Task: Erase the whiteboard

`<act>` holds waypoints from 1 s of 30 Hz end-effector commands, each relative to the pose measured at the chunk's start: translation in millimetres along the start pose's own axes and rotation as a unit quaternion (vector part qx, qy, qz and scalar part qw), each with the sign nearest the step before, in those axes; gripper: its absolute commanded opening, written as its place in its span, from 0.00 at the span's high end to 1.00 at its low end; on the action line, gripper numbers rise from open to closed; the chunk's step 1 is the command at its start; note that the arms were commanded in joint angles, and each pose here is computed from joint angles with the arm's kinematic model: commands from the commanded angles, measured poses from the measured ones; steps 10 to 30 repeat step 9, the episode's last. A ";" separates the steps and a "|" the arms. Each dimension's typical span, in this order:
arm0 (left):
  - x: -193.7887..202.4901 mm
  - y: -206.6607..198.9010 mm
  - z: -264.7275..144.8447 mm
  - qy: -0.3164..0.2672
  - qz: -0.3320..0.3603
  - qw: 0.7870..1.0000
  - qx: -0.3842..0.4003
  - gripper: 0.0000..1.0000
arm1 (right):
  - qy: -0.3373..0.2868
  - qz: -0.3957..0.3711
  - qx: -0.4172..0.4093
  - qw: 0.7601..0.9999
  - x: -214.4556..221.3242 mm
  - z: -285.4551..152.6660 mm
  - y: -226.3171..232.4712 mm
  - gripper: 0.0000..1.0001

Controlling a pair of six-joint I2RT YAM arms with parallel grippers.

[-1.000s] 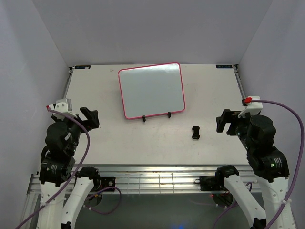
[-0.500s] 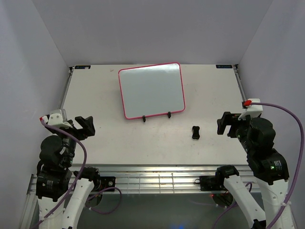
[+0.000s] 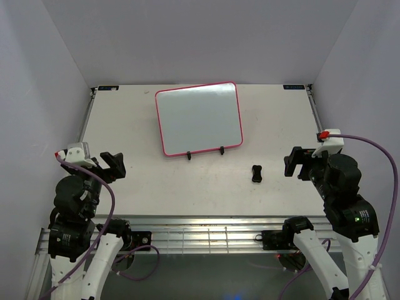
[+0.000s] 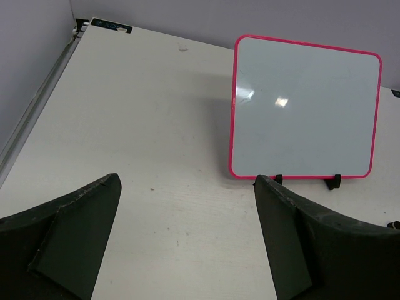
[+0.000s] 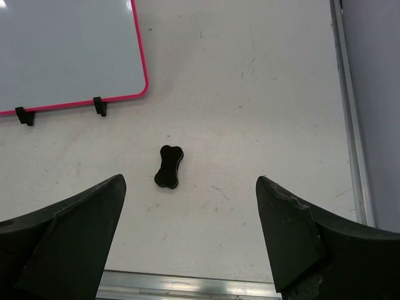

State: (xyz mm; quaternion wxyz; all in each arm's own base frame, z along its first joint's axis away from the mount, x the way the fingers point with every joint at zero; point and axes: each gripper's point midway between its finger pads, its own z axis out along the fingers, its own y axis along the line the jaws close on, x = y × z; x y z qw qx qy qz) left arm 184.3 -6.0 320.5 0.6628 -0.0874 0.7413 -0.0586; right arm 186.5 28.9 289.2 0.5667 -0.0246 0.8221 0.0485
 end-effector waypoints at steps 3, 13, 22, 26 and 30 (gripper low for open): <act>0.6 0.3 5.2 0.005 0.002 1.000 -0.005 0.02 | -0.012 -0.007 -0.007 1.000 -8.2 2.5 2.3 0.10; 2.8 1.4 7.1 0.005 0.003 1.000 -0.007 0.02 | -0.008 -0.005 -0.005 1.000 -7.0 5.3 2.2 0.10; 2.8 1.4 7.1 0.005 0.003 1.000 -0.007 0.02 | -0.008 -0.005 -0.005 1.000 -7.0 5.3 2.2 0.10; 2.8 1.4 7.1 0.005 0.003 1.000 -0.007 0.02 | -0.008 -0.005 -0.005 1.000 -7.0 5.3 2.2 0.10; 2.8 1.4 7.1 0.005 0.003 1.000 -0.007 0.02 | -0.008 -0.005 -0.005 1.000 -7.0 5.3 2.2 0.10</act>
